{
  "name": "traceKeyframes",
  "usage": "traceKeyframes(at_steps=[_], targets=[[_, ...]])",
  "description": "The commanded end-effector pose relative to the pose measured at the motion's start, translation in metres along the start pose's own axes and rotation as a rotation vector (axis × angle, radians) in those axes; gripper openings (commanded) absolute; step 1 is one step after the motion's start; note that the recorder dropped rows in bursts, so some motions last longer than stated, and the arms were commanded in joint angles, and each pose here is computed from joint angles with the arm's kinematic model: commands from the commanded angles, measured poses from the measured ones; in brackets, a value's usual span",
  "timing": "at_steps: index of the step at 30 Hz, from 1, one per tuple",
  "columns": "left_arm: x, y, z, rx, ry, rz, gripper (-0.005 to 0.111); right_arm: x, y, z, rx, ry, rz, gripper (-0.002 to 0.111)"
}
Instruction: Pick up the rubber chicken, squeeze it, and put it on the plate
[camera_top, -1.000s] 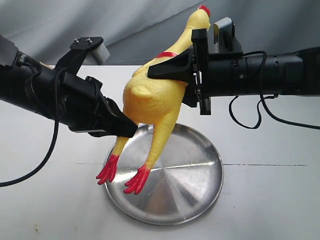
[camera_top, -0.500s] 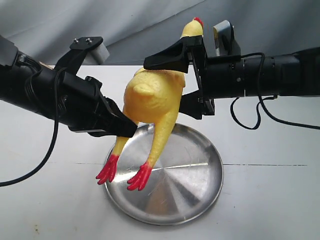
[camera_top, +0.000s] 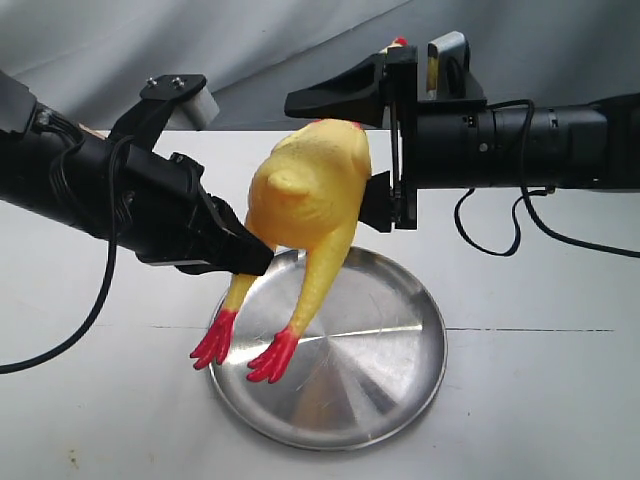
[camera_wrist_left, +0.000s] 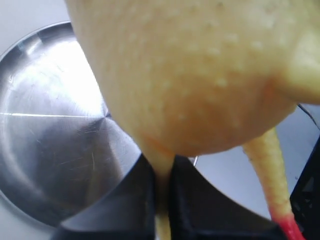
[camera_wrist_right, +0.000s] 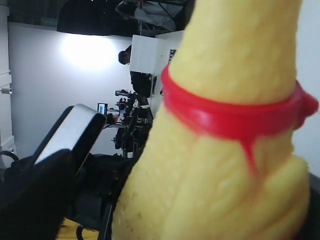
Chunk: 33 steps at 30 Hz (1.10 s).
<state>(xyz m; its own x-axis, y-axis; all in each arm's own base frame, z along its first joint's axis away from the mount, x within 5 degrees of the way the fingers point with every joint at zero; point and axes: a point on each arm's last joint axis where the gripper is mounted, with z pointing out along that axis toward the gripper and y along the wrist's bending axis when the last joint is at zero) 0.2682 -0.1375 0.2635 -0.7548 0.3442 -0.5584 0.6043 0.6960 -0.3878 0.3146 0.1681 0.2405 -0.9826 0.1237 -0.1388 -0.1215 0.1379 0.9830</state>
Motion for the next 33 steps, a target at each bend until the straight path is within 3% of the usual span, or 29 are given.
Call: traceKeyframes(at_steps=[1,3,18,22,23,28,29,33], targets=[[-0.0042,-0.0021,-0.0024,0.001,-0.026,0.007,0.0,0.0002,-0.0012,-0.0019,0.028,0.018,-0.024,0.035],[-0.0042,-0.0021,-0.0024,0.001,-0.026,0.007,0.0,0.0006,-0.0016,-0.002,0.033,0.023,-0.054,0.0],[-0.0038,-0.0025,-0.0024,0.005,-0.021,0.005,0.0,-0.0003,-0.0012,-0.0019,0.028,0.013,-0.052,0.001],[-0.0038,-0.0025,-0.0024,0.005,-0.021,0.005,0.0,-0.0009,-0.0018,-0.0019,0.035,0.006,-0.054,0.021],[-0.0038,-0.0025,-0.0024,0.005,-0.021,0.005,0.0,-0.0009,-0.0018,-0.0019,0.035,0.006,-0.055,0.039],[-0.0038,-0.0025,-0.0024,0.005,-0.021,0.005,0.0,-0.0024,-0.0031,-0.002,0.05,-0.01,-0.057,0.098],[-0.0038,-0.0025,-0.0024,0.005,-0.021,0.005,0.0,-0.0028,-0.0034,-0.002,0.054,-0.014,-0.057,0.105],[-0.0038,-0.0025,-0.0024,0.005,-0.021,0.005,0.0,-0.0032,-0.0036,-0.002,0.056,-0.019,-0.05,0.105]])
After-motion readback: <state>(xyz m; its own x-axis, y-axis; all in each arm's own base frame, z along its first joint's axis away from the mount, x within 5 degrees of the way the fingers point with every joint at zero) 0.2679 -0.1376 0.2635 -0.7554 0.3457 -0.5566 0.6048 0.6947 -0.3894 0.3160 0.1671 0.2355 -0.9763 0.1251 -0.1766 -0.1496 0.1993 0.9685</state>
